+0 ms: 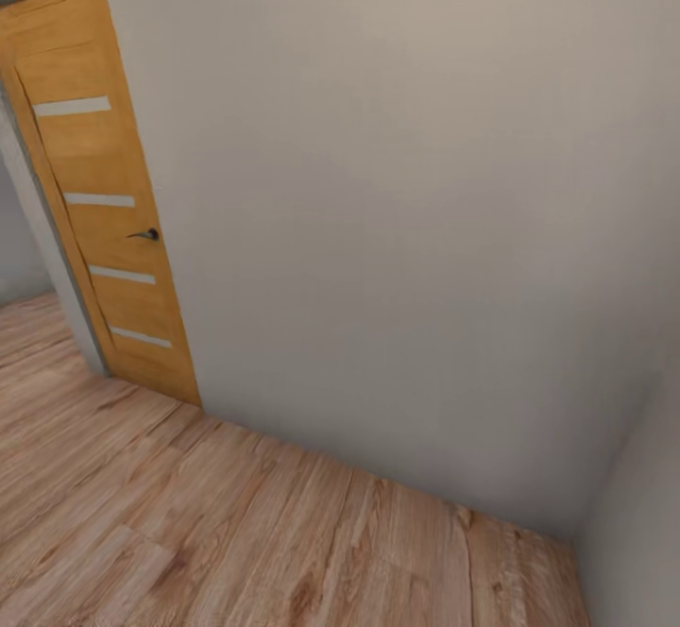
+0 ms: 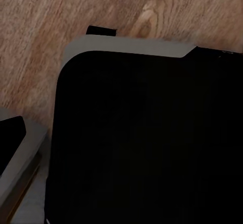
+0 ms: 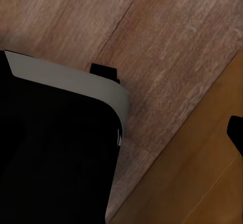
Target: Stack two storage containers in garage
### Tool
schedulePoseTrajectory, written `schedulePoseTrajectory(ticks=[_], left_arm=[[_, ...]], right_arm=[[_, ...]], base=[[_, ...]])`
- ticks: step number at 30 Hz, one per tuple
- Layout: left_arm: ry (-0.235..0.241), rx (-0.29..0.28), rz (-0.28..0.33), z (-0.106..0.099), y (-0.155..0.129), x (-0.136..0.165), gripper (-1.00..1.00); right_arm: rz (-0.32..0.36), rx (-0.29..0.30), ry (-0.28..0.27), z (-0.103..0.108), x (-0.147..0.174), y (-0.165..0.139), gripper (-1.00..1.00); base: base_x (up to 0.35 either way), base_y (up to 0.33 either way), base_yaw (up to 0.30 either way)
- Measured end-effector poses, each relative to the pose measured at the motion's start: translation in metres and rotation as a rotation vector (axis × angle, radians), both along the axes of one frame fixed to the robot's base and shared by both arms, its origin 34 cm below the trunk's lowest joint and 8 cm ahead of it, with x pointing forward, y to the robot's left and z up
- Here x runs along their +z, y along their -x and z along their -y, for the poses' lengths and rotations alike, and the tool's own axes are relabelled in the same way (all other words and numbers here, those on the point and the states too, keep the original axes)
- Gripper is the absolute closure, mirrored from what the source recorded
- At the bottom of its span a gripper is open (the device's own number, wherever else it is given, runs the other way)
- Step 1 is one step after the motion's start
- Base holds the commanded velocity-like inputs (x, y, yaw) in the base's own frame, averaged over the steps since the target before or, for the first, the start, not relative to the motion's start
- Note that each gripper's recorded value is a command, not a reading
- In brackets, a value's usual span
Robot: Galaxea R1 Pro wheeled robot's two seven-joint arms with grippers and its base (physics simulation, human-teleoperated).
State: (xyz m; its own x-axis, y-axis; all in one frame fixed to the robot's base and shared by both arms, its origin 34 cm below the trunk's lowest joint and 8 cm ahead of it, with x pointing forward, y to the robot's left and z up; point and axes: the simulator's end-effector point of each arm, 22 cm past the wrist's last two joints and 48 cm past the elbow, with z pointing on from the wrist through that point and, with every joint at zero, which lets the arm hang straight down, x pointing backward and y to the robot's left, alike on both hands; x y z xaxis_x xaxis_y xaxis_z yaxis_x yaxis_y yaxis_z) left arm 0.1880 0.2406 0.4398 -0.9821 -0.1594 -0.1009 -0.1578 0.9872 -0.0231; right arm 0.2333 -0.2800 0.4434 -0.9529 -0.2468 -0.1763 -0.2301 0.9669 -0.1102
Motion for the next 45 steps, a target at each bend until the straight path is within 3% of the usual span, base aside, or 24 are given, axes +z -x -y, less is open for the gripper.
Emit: schedulePoseTrajectory(ticks=[13, 35, 45], left_arm=[[0.002, 0.001, 0.002, 0.0015, -0.0010, 0.0002, -1.00], [-0.001, 0.005, -0.001, -0.0015, 0.0004, 0.0001, -1.00], [-0.003, 0.003, -0.001, -0.0024, -0.0001, 0.0000, -1.00]], right_arm=[[0.007, -0.005, -0.002, -0.0004, 0.0003, -0.0015, -1.00], [0.012, -0.004, -0.002, 0.0004, 0.0007, -0.0023, -1.00], [0.004, -0.013, -0.006, -0.0035, 0.0000, -0.0007, -1.00]], base=[[0.017, 0.000, 0.277], [0.297, 0.000, 0.279], [0.041, 0.000, 0.283]])
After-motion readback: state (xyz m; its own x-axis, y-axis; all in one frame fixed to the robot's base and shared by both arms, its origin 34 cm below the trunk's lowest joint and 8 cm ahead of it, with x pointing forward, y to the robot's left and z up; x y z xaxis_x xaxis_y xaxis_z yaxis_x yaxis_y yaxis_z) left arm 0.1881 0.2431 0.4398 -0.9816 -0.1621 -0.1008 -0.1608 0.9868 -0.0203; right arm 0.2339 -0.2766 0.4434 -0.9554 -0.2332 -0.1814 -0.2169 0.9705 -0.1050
